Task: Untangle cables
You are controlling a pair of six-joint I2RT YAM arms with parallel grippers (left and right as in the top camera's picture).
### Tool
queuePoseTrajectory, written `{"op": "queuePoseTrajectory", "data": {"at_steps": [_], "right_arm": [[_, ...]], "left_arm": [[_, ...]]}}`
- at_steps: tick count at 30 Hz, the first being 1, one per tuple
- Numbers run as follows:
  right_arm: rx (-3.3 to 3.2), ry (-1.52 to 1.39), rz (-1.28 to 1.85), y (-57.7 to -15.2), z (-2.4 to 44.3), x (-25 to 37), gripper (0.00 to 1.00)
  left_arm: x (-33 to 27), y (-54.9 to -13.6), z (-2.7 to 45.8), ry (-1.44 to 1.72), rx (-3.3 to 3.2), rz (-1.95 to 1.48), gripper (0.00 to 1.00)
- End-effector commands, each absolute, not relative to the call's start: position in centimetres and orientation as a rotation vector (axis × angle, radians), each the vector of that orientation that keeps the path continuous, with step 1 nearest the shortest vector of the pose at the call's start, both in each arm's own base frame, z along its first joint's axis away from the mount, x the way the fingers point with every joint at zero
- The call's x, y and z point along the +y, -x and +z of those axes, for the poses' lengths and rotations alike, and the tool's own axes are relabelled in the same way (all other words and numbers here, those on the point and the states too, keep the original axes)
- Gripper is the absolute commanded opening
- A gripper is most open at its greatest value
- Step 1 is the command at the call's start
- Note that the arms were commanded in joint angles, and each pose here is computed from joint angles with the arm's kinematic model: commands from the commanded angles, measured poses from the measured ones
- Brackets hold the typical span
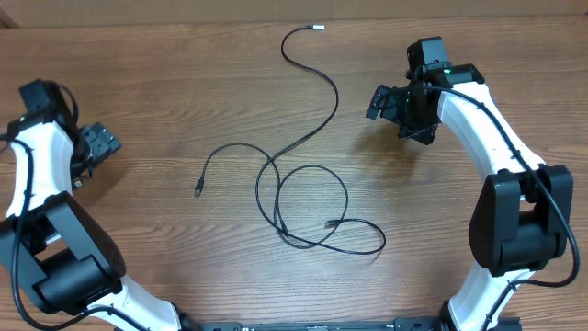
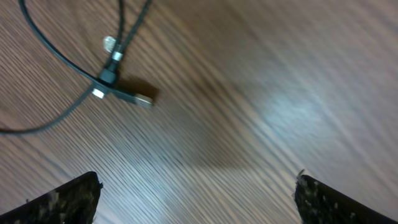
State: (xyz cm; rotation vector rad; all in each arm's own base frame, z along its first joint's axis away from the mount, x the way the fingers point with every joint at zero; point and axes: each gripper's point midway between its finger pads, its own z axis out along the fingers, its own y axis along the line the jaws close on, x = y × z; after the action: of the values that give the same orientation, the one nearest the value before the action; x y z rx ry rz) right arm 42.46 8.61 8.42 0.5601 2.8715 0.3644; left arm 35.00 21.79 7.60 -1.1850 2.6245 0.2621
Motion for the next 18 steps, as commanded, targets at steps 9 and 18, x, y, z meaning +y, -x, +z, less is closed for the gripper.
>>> {"op": "queuePoseTrajectory", "data": {"at_steps": [9,18], "right_arm": [[2.868,-0.555,0.363,-42.5,8.5,8.7,1.00],[2.868,-0.555,0.363,-42.5,8.5,8.7,1.00]], "left_arm": [[27.8,-31.5,5.1,1.322,2.511,0.203,1.00],[29.5,-32.9,3.6,1.247,2.395,0.229,0.94]]}}
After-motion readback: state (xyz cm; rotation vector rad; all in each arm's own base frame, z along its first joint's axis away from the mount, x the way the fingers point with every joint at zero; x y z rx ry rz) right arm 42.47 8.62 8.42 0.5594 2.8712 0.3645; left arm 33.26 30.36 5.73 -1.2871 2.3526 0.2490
